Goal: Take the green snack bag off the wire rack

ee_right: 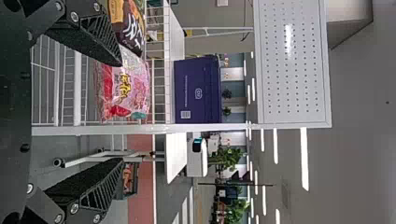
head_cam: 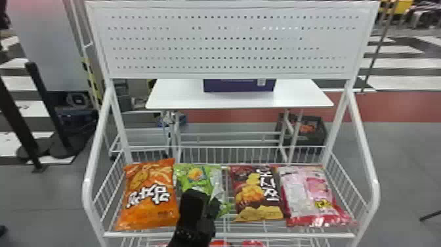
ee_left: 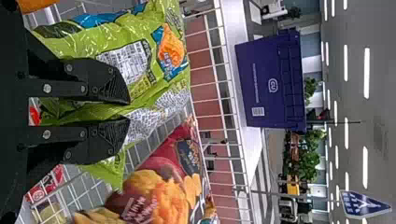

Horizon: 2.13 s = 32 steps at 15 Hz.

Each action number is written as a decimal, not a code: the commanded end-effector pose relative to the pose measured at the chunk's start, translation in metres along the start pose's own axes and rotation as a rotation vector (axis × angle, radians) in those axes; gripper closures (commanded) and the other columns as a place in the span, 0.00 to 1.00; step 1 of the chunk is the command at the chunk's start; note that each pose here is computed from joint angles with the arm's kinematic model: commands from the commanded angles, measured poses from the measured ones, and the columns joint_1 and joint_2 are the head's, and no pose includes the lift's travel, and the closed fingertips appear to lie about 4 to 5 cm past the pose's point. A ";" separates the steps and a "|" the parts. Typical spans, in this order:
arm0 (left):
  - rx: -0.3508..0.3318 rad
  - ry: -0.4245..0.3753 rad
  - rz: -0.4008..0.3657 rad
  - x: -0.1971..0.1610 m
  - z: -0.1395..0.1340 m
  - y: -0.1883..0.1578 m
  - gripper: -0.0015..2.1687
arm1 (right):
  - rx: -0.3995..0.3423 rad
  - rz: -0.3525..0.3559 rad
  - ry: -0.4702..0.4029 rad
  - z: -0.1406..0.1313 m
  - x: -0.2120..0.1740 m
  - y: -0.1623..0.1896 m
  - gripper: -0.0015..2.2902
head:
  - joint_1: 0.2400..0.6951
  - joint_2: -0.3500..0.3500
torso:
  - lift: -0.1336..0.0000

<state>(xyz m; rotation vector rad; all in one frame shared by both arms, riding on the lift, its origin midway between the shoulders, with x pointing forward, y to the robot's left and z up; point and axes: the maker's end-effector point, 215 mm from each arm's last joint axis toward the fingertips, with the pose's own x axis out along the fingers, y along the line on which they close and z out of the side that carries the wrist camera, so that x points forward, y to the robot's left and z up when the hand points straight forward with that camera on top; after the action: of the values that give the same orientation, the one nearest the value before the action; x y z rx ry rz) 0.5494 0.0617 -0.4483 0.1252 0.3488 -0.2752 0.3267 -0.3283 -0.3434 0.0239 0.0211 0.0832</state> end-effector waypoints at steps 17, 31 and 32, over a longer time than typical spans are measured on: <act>-0.069 -0.278 0.057 -0.183 0.051 0.065 0.82 | 0.004 0.004 0.003 -0.003 0.002 0.001 0.08 | 0.57 0.50 | 1.00; -0.122 -0.446 0.251 -0.311 0.026 0.175 0.82 | 0.006 0.007 0.024 -0.013 0.001 0.001 0.08 | 0.57 0.50 | 1.00; -0.115 -0.443 0.261 -0.312 0.024 0.180 0.82 | 0.006 0.006 0.024 -0.013 0.001 0.001 0.08 | 0.57 0.50 | 1.00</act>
<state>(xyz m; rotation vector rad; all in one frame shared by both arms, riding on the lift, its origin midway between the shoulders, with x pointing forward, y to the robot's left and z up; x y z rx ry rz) 0.3278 0.2958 -0.3005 -0.0139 -0.0953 -0.0376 0.3273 -0.3266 -0.3560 0.0294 0.0447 0.0901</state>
